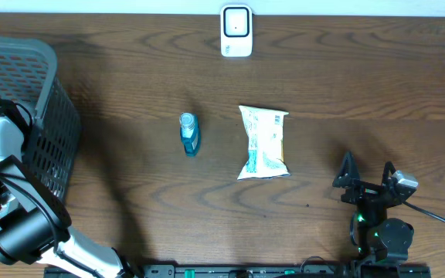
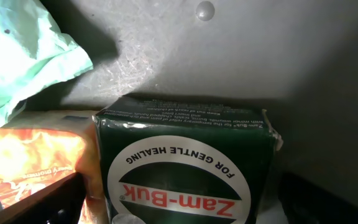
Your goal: Scan the item barcode
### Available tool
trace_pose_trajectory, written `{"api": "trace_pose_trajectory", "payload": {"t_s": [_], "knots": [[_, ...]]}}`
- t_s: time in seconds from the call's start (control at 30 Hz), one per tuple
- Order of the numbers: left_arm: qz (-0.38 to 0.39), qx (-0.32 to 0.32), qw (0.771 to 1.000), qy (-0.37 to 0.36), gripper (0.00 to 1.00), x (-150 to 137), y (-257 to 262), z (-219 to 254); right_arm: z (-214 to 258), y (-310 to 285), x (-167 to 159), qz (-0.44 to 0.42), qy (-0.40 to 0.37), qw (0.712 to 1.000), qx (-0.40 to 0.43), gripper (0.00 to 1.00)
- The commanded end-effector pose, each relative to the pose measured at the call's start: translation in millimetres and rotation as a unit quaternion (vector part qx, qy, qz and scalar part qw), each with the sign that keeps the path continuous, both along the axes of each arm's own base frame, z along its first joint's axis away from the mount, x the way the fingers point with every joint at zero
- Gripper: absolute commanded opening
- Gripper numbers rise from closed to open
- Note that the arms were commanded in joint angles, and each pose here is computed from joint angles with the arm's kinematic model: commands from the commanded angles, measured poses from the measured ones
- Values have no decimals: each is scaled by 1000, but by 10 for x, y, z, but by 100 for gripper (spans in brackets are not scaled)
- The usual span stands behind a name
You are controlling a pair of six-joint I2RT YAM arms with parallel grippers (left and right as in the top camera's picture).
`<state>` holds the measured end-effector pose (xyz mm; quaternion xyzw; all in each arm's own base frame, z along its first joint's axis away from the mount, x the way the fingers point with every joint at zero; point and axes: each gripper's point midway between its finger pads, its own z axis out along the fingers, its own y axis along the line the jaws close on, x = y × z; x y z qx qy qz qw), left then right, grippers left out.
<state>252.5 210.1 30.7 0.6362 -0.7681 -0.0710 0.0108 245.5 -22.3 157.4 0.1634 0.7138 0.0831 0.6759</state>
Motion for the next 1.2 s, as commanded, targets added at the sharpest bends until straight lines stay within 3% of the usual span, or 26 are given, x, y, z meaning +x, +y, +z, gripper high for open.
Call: {"api": "trace_pose_trajectory", "payload": {"t_s": [0.0,0.27,0.5,0.73,0.87,1.0,1.17], "knots": [[-6,1,1000,9,100,-57,4,-70,-3,7,-2,2,1,1000,-8,99],[-6,16,999,-28,100,118,88,-76,-3,7,-2,2,1,1000,-7,99],[-9,-5,994,-105,100,443,59,-70,-3,7,-2,2,1,1000,-8,99],[-11,12,992,-127,100,549,138,-48,-3,7,-2,2,1,1000,-7,99],[-15,-2,996,-87,100,367,59,-76,-3,7,-2,2,1,1000,-8,99],[-14,0,1000,20,99,-102,-2,-64,-3,7,-2,2,1,1000,-7,99],[-12,1,994,105,99,-466,-55,17,-3,7,-2,2,1,1000,-7,99]]}}
